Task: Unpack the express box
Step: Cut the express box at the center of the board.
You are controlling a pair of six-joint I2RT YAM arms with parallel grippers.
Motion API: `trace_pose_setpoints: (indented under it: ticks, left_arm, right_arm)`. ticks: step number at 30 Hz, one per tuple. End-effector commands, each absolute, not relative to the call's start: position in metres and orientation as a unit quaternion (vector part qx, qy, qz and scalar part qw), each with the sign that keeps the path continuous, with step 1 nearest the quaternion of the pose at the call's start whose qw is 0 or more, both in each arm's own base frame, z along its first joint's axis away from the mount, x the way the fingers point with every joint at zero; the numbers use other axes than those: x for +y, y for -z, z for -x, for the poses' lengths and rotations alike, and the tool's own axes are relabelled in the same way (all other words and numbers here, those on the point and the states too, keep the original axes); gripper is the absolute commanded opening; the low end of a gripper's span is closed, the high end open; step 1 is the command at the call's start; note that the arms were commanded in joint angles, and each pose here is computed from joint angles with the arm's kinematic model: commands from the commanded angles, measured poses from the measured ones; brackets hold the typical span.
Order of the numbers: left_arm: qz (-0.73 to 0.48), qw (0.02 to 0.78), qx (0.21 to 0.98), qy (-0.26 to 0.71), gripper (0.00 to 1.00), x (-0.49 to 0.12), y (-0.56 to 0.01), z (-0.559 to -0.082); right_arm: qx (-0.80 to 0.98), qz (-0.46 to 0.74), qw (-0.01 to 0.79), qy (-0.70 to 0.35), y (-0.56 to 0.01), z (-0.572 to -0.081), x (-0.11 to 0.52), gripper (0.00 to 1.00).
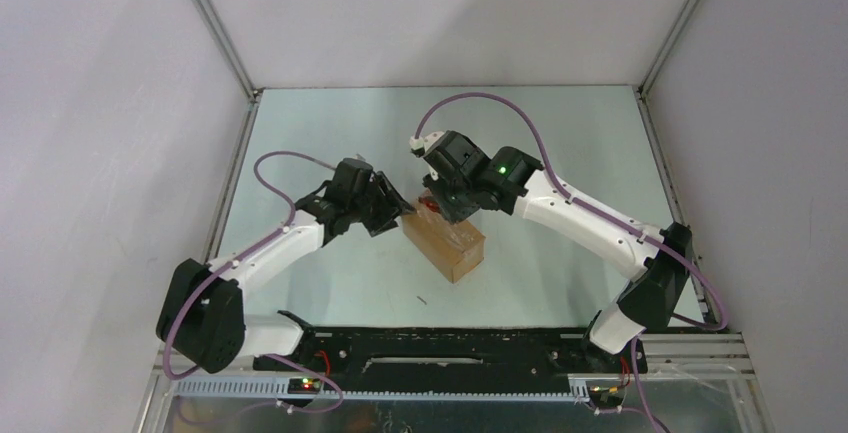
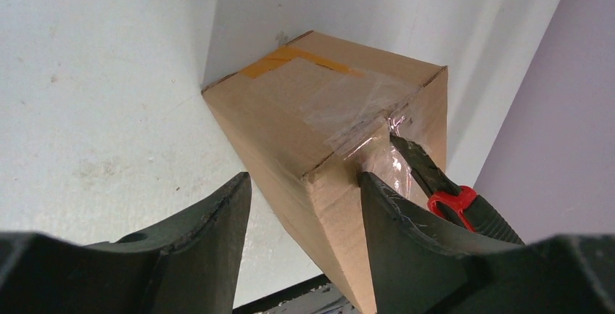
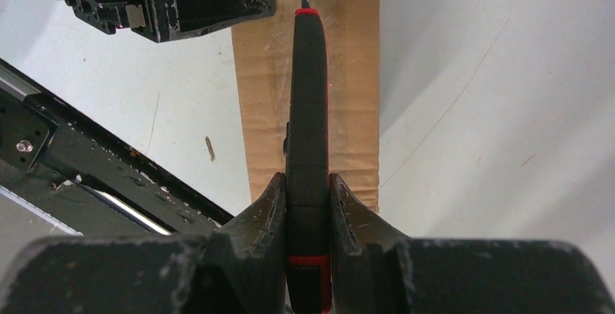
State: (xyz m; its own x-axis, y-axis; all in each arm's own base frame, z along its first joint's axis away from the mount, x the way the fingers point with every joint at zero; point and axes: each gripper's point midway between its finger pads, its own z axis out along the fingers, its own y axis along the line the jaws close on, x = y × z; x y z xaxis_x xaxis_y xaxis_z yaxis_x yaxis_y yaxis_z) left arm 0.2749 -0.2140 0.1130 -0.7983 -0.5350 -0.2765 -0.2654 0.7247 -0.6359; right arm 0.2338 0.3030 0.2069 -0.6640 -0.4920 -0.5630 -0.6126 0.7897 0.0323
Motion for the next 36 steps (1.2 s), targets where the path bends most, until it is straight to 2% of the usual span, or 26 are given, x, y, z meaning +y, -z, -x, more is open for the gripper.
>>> trace_pose_setpoints:
  ticks: [1,12,23,26,31,36]
  left_arm:
    - [0.259,0.214,0.915,0.224,0.6,-0.186,-0.094,-0.265]
    - [0.296,0.229,0.903,0.209,0.6,-0.178,-0.099,-0.272]
    - [0.279,0.24,0.901,0.231,0.61,-0.186,-0.111,-0.278]
    - [0.263,0.247,0.898,0.251,0.68,-0.192,-0.123,-0.28]
    - [0.197,0.304,0.887,0.287,0.9,-0.199,-0.177,-0.29]
    - [0.046,0.409,0.855,0.314,0.94,-0.194,-0.257,-0.298]
  right_arm:
    - [0.907,0.321,0.257,-0.093,-0.215,-0.223,0.289,0.0]
    - [0.912,0.342,0.214,-0.076,-0.216,-0.206,0.273,0.0]
    - [0.913,0.345,0.206,-0.077,-0.216,-0.202,0.273,0.0]
    - [0.913,0.33,0.227,-0.072,-0.225,-0.208,0.272,0.0]
    - [0.893,0.306,0.298,-0.14,-0.27,-0.225,0.284,0.0]
    - [0.88,0.316,0.277,-0.222,-0.292,-0.214,0.287,0.0]
